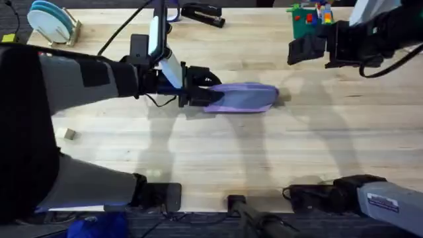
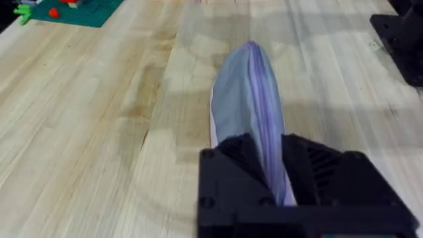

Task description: Unzip the bag, pick up the pens from the table one at a time and place them inside, then zip the bag closed.

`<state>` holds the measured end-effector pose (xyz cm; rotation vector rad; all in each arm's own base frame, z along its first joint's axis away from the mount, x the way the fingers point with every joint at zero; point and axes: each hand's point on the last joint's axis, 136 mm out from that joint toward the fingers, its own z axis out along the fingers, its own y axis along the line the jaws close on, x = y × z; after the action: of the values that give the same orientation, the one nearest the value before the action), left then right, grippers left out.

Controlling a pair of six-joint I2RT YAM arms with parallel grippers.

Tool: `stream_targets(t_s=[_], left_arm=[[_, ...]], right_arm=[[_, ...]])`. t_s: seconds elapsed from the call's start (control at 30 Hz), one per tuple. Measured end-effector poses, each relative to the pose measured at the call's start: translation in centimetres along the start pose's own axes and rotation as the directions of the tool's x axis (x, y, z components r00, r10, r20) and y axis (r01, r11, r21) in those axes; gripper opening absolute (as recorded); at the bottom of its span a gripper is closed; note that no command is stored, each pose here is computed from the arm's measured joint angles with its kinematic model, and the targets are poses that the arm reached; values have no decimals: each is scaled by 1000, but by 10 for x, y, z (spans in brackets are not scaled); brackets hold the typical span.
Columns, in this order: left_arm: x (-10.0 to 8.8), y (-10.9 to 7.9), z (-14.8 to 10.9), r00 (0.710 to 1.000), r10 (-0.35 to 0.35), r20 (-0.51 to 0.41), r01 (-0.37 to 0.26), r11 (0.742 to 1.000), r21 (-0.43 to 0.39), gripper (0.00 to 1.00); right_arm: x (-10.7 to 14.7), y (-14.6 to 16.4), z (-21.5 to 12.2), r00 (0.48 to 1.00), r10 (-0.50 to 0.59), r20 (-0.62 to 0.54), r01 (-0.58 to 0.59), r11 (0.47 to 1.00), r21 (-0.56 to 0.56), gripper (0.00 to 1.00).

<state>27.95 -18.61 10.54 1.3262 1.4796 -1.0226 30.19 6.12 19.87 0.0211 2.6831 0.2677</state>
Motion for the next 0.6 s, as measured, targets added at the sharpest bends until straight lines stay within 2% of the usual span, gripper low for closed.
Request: stream_targets(t_s=[0.1, 0.17, 0.23, 0.3, 0.37, 0.6], left_arm=[[-3, -1, 0, 1000, 4, 17, -4, 1000, 8, 353], [-4, -2, 0, 1000, 5, 24, -5, 1000, 13, 496], [-6, -3, 0, 1000, 5, 31, -6, 1000, 17, 682], [-7, -3, 0, 999, 5, 36, -5, 1000, 20, 941], [-7, -3, 0, 999, 1, 38, -2, 1000, 21, 988], [-7, -3, 0, 999, 2, 40, -3, 1000, 22, 994]], right_arm=[[0, 0, 0, 1000, 0, 0, 0, 1000, 0, 996], [0, 0, 0, 1000, 0, 0, 0, 1000, 0, 996], [0, 0, 0, 1000, 0, -1, 0, 1000, -1, 996], [0, 0, 0, 1000, 0, -1, 0, 1000, -3, 996], [0, 0, 0, 1000, 0, -1, 0, 1000, -3, 996], [0, 0, 0, 1000, 0, -1, 0, 1000, -3, 996]])
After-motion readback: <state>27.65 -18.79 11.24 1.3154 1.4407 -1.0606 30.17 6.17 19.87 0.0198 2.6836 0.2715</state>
